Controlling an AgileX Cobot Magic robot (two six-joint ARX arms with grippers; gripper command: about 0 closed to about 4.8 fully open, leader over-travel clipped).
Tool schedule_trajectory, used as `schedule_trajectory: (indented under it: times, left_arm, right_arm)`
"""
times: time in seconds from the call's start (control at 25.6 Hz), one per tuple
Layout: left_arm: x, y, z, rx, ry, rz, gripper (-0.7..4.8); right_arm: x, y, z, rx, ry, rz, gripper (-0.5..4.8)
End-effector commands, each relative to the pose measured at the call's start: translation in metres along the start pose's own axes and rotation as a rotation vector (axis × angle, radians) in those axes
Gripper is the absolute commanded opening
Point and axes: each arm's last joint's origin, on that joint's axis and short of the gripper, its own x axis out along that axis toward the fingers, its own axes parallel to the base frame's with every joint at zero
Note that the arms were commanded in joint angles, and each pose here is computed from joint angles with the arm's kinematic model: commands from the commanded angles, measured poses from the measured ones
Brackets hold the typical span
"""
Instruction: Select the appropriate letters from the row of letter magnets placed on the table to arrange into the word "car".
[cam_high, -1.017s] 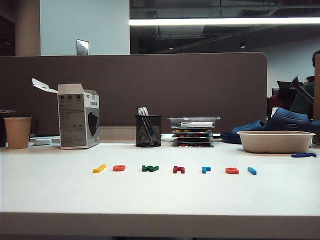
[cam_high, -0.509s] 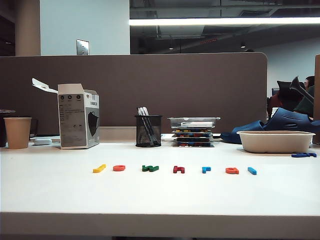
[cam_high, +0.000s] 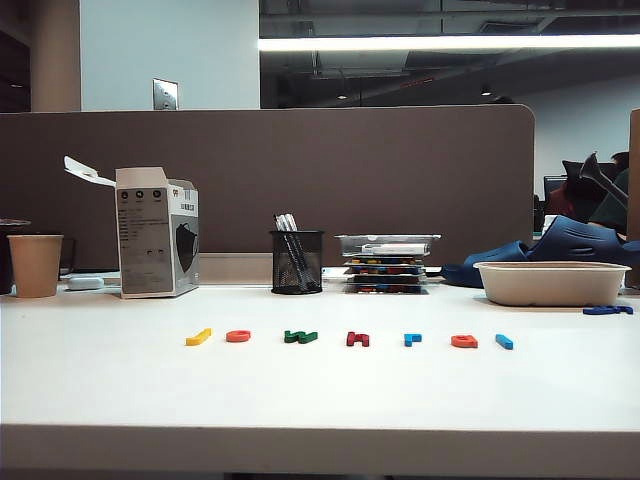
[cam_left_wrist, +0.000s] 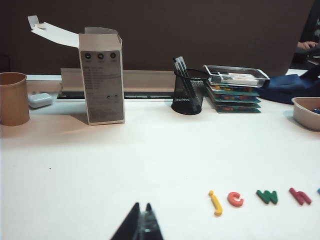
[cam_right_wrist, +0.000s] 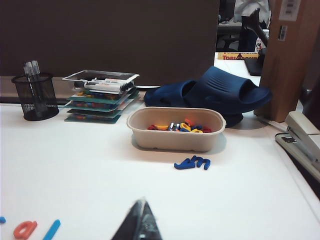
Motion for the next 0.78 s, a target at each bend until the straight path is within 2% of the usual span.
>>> schedule_trajectory:
  times: [0.04, 0.2, 0.43, 0.59, 0.7, 0.74, 0.78]
  left_arm:
    - [-0.005, -0.002, 0.012, -0.015, -0.016, -0.038, -0.05]
    - [-0.011, -0.007, 0.026, -0.020, -0.033, -0.124, -0.05]
    - [-0.022, -0.015, 0.040, -0.075, 0.047, -0.297, -0.06]
    - [-0.038, -0.022, 0.061, -0.098, 0.068, -0.408, -0.06]
    - [-0.063, -0.030, 0.104, -0.193, 0.089, -0.452, -0.06]
    - [-0.076, -0.035, 0.135, -0.233, 0.095, -0.478, -0.05]
    - [-0.083, -0.037, 0.150, -0.245, 0.096, -0.486, -0.05]
  right_arm:
    - [-0.003, 0.001, 0.015, 0.023, -0.042, 0.000, -0.06]
    - [-0.007, 0.003, 0.031, 0.080, -0.052, -0.003, -0.06]
    - [-0.019, 0.006, 0.059, 0.099, -0.014, -0.006, -0.06]
    - [-0.026, 0.008, 0.073, 0.097, -0.021, -0.005, -0.06]
    - [-0.027, 0.009, 0.076, 0.095, -0.031, 0.000, -0.06]
    - [-0.027, 0.009, 0.076, 0.096, -0.027, -0.001, -0.06]
    - [-0.027, 0.009, 0.076, 0.096, -0.024, -0.002, -0.06]
